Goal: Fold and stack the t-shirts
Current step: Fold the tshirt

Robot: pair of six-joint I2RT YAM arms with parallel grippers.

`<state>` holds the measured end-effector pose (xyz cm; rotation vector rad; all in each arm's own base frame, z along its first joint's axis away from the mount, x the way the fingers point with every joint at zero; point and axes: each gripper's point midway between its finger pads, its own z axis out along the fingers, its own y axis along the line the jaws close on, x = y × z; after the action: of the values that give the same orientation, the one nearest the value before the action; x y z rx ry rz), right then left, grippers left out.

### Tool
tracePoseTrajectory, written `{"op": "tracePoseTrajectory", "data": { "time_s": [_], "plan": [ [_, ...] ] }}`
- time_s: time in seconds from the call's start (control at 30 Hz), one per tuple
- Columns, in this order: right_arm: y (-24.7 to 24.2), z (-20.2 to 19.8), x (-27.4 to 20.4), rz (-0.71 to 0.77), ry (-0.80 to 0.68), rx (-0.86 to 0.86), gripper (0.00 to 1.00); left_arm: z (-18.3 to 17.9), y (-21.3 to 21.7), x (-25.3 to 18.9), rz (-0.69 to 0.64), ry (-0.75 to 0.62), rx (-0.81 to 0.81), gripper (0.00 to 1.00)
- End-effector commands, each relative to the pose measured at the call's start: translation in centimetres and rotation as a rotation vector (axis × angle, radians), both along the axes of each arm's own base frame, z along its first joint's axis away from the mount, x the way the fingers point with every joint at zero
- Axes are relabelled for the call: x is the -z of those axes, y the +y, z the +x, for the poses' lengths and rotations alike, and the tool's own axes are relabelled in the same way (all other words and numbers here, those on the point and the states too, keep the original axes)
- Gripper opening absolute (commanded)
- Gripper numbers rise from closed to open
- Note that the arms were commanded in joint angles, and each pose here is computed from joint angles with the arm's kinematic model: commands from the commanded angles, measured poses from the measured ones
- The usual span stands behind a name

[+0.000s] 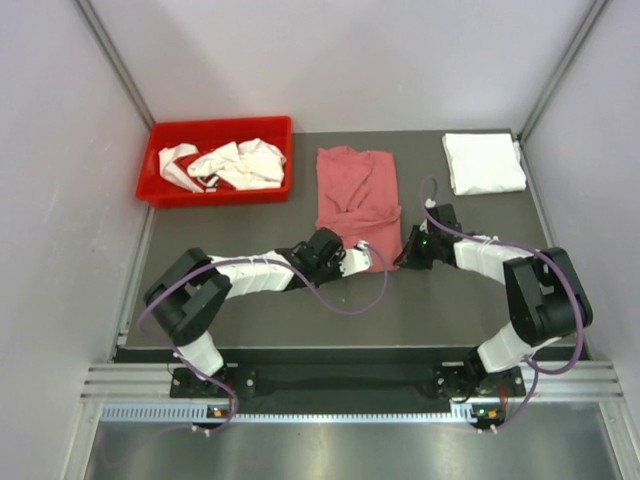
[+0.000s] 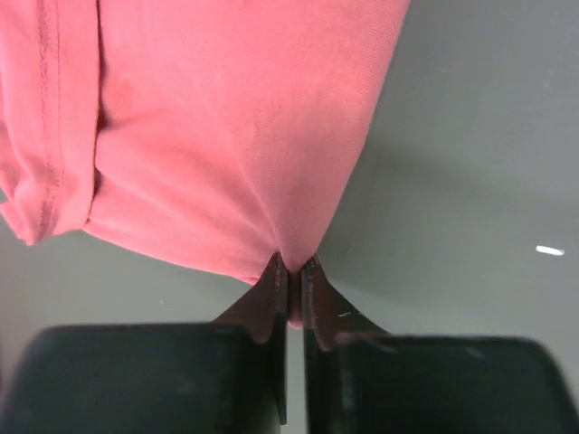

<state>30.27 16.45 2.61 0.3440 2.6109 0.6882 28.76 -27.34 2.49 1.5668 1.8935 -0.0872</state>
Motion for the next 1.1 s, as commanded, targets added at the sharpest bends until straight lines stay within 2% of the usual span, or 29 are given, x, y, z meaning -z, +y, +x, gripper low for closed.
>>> {"op": "tracePoseTrajectory", "data": {
  "time_s": [0.0, 0.13, 0.33, 0.47, 0.5, 0.53, 0.57, 0.6, 0.63, 0.67, 0.73, 0.83, 0.93, 0.97, 1.0, 1.07],
  "plan": [
    [0.1, -0.2, -0.9, 0.0, -0.038, -0.007, 0.0, -0.9, 0.5, 0.9, 0.035, 0.027, 0.005, 0.0],
    [-1.6, -4.6, 0.3, -0.05, 0.041, -0.018, 0.0, -3.0, 2.1, 0.1, 0.069, 0.093, 0.011, 0.0],
    [-3.2, -11.4, 1.3, -0.083, 0.14, -0.022, 0.0, -9.9, 3.3, -0.5, 0.051, 0.258, 0.154, 0.0],
    [-2.5, -13.8, 0.9, -0.04, 0.154, -0.033, 0.0, -14.9, 4.0, -0.4, 0.087, 0.4, 0.254, 0.0],
    [-2.3, -14.2, 0.7, -0.027, 0.154, -0.031, 0.05, -15.6, 4.1, -0.5, 0.089, 0.42, 0.271, 0.0],
    [-2.2, -14.7, 0.7, -0.026, 0.166, -0.036, 0.12, -16.3, 4.2, -0.5, 0.093, 0.441, 0.286, 0.1],
    [-2.0, -15.0, 0.6, -0.028, 0.164, -0.046, 0.24, -17.2, 4.4, -0.4, 0.101, 0.474, 0.3, 0.26],
    [-1.9, -14.8, -0.1, -0.022, 0.143, -0.048, 0.46, -17.4, 4.6, -0.3, 0.106, 0.486, 0.299, 0.4],
    [-2.7, -14.8, -0.2, -0.065, 0.144, -0.029, 0.5, -17.3, 4.5, -0.6, 0.106, 0.484, 0.298, 0.48],
    [-3.1, -14.2, -1.1, -0.083, 0.109, -0.015, 0.54, -16.9, 4.7, -0.8, 0.118, 0.47, 0.283, 0.49],
    [-3.6, -12.5, -4.0, -0.125, 0.027, -0.004, 0.57, -15.4, 4.3, -1.9, 0.1, 0.415, 0.251, 0.5],
    [-3.8, -9.2, -8.1, -0.162, -0.115, 0.013, 0.56, -10.7, 3.2, -5.6, -0.052, 0.281, 0.148, 0.49],
    [-2.7, -7.2, -9.3, -0.186, -0.161, -0.025, 0.44, -6.3, 3.1, -7.9, -0.196, 0.154, 0.041, 0.48],
    [-2.0, -6.9, -9.2, -0.189, -0.158, -0.046, 0.38, -5.4, 2.9, -7.7, -0.202, 0.12, 0.022, 0.47],
    [-0.9, -6.1, -8.6, -0.187, -0.153, -0.076, 0.28, -4.5, 3.0, -7.5, -0.197, 0.093, -0.005, 0.46],
    [1.9, -6.6, -6.9, -0.147, -0.094, -0.171, 0.24, -3.2, 2.6, -6.4, -0.191, 0.073, -0.033, 0.45]
  ]
}}
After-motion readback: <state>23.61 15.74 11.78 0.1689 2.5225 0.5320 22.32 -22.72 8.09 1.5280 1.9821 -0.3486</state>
